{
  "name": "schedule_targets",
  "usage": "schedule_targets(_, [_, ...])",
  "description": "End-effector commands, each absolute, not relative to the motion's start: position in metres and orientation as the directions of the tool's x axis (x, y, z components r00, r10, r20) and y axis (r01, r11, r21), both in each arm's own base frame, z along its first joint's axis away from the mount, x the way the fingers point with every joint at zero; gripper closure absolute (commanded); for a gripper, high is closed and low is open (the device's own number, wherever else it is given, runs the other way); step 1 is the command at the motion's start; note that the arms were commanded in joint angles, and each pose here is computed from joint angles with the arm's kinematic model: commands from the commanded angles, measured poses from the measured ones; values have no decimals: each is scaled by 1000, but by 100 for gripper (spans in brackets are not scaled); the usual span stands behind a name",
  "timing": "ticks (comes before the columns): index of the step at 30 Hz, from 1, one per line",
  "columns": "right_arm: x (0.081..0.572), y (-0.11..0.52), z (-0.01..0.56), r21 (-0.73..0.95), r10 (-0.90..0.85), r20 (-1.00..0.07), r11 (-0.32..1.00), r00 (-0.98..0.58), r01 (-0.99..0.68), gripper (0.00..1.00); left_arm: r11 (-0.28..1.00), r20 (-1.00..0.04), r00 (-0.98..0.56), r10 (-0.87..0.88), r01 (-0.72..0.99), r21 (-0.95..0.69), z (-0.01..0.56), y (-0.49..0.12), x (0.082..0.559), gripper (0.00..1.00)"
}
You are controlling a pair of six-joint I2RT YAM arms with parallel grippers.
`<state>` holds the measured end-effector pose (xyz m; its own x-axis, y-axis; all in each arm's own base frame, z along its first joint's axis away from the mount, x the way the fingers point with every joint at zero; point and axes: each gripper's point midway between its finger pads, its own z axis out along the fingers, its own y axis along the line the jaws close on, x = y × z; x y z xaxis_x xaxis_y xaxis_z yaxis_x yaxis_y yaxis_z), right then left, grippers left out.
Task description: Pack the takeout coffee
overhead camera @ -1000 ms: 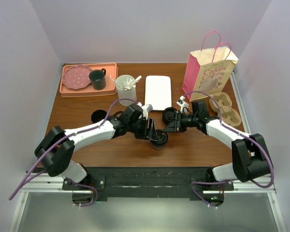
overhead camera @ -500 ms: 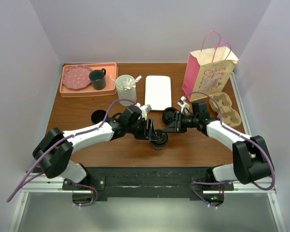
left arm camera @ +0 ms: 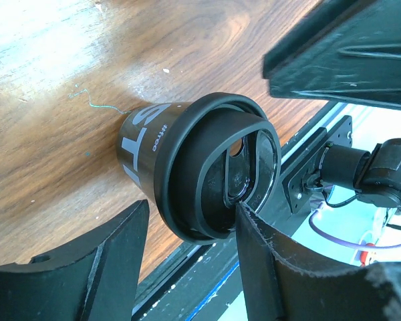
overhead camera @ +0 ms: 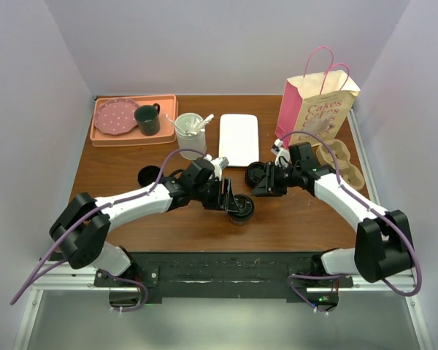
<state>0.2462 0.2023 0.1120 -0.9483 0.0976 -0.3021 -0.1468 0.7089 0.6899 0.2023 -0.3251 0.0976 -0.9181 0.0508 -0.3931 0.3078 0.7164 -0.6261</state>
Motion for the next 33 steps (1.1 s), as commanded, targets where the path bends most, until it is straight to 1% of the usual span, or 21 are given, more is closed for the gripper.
schedule_targets(1, [243,198,129,664,79,-348,724,-934,-186,70,858,-331,-936,117,263,-441,45,-284,196,42])
schedule_targets(7, [231,198,118,677,51,-331,709,-942,-199,71,860,-330,-936,125,268,-435,44,-285,197,42])
schedule_targets(12, [230,197,101,673,46,-318,714,-947,-191,71,861,-327,-937,126,267,-433,43,-285,197,42])
schedule_targets(15, [226,193,81,658,46,-278,737,-959,-156,72,863,-316,-940,129,263,-431,39,-284,196,43])
schedule_targets(17, [218,191,66,659,50,-248,741,-967,-131,75,868,-308,-943,128,256,-425,36,-283,195,43])
schedule_targets(19, [210,186,54,647,73,-218,757,-973,-88,80,874,-302,-946,118,243,-421,32,-281,194,44])
schedule_targets(21, [208,179,46,620,100,-216,782,-971,-58,84,883,-292,-950,110,228,-409,27,-276,192,44])
schedule_targets(24, [197,170,29,589,133,-173,808,-976,5,86,895,-273,-956,104,210,-395,19,-270,187,45])
schedule_targets(27, [192,164,16,566,164,-166,823,-972,42,87,902,-259,-961,94,193,-387,13,-265,183,45])
schedule_targets(30, [191,167,14,584,165,-171,811,-971,35,86,906,-254,-963,89,184,-381,12,-264,183,45])
schedule_targets(32, [201,175,28,627,167,-217,779,-962,-6,84,902,-264,-961,86,188,-388,17,-266,185,45])
schedule_targets(33, [214,181,44,639,151,-270,767,-951,-60,83,895,-278,-957,86,197,-400,23,-271,189,44])
